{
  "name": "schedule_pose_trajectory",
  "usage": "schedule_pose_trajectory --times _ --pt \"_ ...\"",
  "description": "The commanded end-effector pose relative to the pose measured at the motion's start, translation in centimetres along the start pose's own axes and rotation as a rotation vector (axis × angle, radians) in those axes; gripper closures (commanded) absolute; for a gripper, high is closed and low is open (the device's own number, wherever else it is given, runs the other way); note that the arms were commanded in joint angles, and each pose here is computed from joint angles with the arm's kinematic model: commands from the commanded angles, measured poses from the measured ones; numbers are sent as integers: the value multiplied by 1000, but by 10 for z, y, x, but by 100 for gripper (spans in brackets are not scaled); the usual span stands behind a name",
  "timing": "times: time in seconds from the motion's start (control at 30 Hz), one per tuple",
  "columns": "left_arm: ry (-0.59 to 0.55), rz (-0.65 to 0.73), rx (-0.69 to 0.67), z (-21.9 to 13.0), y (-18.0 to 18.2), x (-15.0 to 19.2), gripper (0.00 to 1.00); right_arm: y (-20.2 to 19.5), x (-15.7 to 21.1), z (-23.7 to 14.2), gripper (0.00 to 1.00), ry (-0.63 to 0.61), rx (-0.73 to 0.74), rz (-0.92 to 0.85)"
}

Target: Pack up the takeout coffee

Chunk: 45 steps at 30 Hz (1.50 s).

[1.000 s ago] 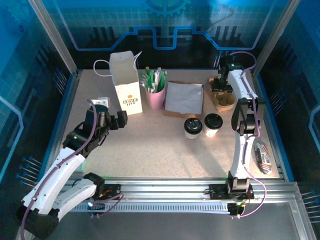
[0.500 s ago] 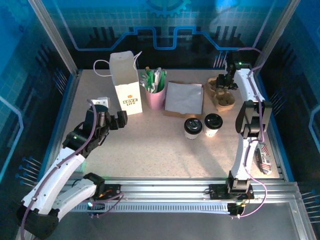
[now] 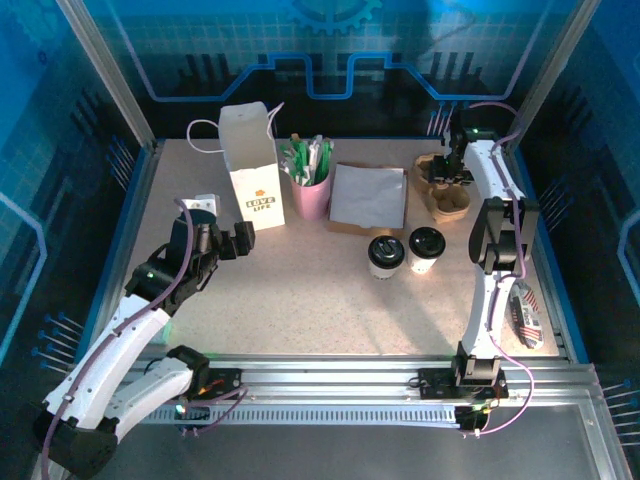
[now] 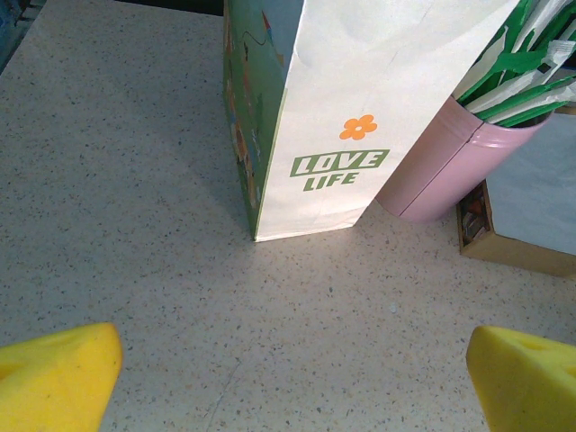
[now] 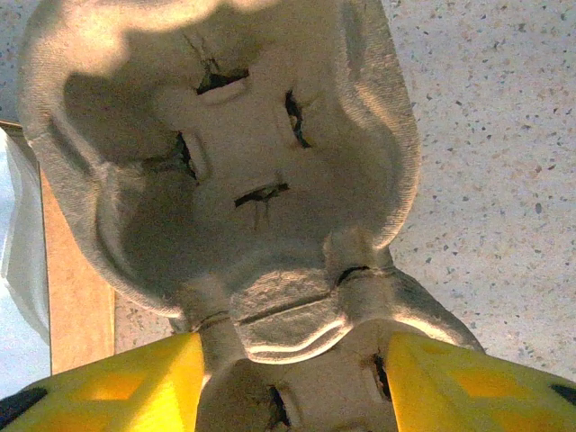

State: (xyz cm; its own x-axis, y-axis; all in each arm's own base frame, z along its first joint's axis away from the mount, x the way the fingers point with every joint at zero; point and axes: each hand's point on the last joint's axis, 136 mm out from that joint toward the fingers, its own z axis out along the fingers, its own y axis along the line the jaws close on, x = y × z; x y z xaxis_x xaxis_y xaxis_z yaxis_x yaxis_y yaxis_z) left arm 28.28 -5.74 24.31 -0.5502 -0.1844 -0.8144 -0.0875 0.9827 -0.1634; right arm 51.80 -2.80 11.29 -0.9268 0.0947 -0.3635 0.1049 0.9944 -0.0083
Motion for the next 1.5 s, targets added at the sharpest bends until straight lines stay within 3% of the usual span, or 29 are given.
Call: schedule_pose_trajectory --times 0.0,0.5,0.8,1.07,1.47 --pt "-33 3 -1 -2 2 -7 1 5 3 11 44 12 -3 -30" --pt "-33 5 -5 -2 3 -7 1 6 13 31 48 55 13 -46" --pt "-33 5 -6 -2 3 -7 1 8 16 32 58 64 25 -51" --pt "-37 4 -3 -3 2 -8 1 11 10 18 66 33 22 -44" --pt "-40 3 -4 -3 3 -8 1 14 -9 -34 69 -67 21 -17"
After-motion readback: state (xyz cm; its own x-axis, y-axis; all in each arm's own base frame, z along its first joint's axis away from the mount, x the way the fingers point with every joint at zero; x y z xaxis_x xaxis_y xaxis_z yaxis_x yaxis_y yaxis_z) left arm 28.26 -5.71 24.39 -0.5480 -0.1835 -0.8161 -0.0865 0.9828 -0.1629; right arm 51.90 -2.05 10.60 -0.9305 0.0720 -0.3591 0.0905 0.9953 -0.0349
